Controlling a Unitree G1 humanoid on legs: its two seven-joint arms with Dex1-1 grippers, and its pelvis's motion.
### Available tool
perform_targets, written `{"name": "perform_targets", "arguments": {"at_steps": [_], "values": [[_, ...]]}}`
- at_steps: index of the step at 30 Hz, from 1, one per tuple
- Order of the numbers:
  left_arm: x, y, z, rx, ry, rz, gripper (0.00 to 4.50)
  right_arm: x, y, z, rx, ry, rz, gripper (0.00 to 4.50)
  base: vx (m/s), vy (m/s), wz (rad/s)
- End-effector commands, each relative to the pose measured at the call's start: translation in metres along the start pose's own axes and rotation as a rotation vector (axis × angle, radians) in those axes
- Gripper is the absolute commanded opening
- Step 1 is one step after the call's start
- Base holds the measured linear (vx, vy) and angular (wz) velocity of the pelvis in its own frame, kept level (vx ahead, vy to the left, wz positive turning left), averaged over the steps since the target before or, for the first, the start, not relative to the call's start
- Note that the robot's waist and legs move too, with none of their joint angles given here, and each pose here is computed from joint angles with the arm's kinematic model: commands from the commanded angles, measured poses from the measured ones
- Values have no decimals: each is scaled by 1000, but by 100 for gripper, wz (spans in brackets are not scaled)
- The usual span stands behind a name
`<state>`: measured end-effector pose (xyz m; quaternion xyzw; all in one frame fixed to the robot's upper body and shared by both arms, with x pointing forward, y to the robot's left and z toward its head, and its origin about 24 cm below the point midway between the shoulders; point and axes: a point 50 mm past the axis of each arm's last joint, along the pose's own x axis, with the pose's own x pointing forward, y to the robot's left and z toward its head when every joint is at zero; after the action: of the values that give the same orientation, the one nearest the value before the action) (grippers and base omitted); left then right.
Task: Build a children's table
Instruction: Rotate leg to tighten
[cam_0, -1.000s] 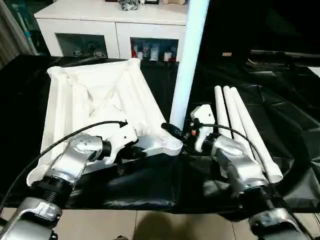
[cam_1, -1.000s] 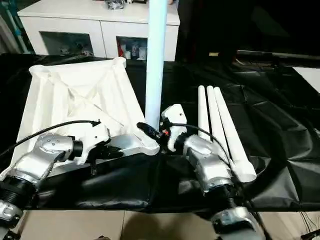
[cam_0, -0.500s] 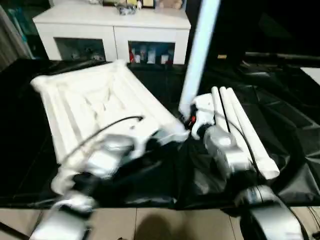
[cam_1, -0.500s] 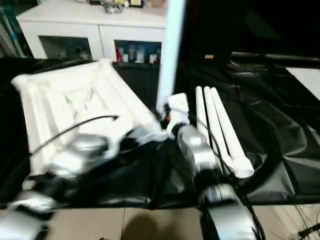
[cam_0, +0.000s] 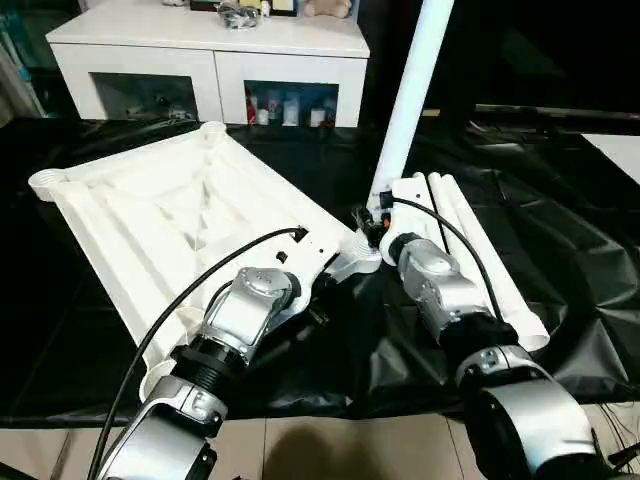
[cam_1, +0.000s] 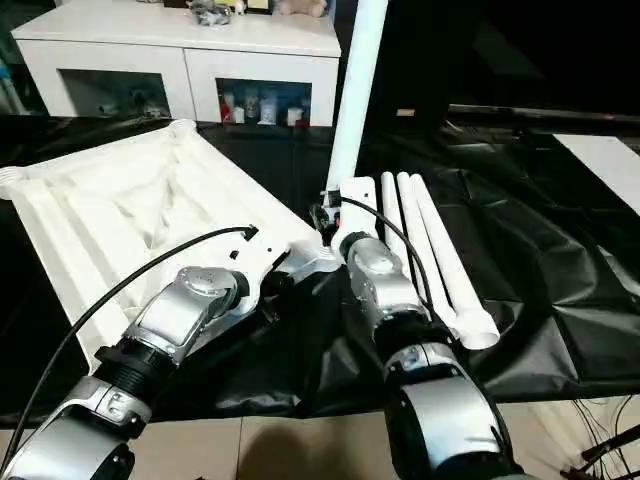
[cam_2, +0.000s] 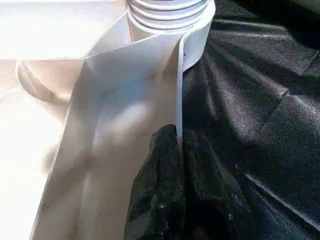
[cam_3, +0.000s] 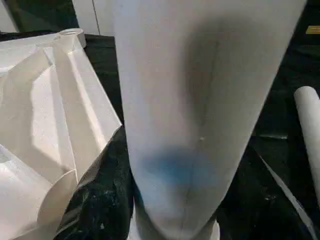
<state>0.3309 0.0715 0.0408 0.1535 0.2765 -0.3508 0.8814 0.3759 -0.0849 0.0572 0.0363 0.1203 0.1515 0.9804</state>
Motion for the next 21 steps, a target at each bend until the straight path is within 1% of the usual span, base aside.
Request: {"name": "perform_targets", "arguments": {"at_steps": [1,5,6,7,8,10,12,14,15,16,17,19,20,21], "values": [[0,-2,11,15,-30,23,0,-8,10,-50,35,209,18,184,0,0,0],[0,-2,11,16,-30,25,0,-6,12,-47,38,191,38,184,0,0,0],[-1,-1,11,17,-33,25,0,-5,14,-44,47,175,53,240,0,0,0],[-1,0,11,20,-35,26,0,-5,15,-41,52,162,65,240,0,0,0],[-1,0,11,21,-37,26,0,-4,15,-39,56,154,73,254,0,0,0],[-2,1,12,26,-44,26,0,-3,17,-34,62,127,97,260,0,0,0],[-3,2,13,32,-48,26,0,-1,18,-29,53,112,116,289,0,0,0],[-4,3,13,37,-53,22,0,0,19,-25,45,96,130,307,0,0,0],[-5,3,13,39,-56,20,0,0,20,-23,42,88,138,307,0,0,0],[-6,4,14,44,-62,20,0,0,20,-21,41,78,142,328,0,0,0],[-6,4,15,49,-70,19,0,0,19,-19,48,68,149,328,0,0,0],[-7,5,15,54,-74,17,0,1,19,-15,50,55,156,345,0,0,0],[-9,6,16,67,-87,10,0,1,18,-11,50,36,169,356,0,0,0],[-10,7,16,72,-91,8,0,1,18,-9,49,30,174,366,0,0,0]]}}
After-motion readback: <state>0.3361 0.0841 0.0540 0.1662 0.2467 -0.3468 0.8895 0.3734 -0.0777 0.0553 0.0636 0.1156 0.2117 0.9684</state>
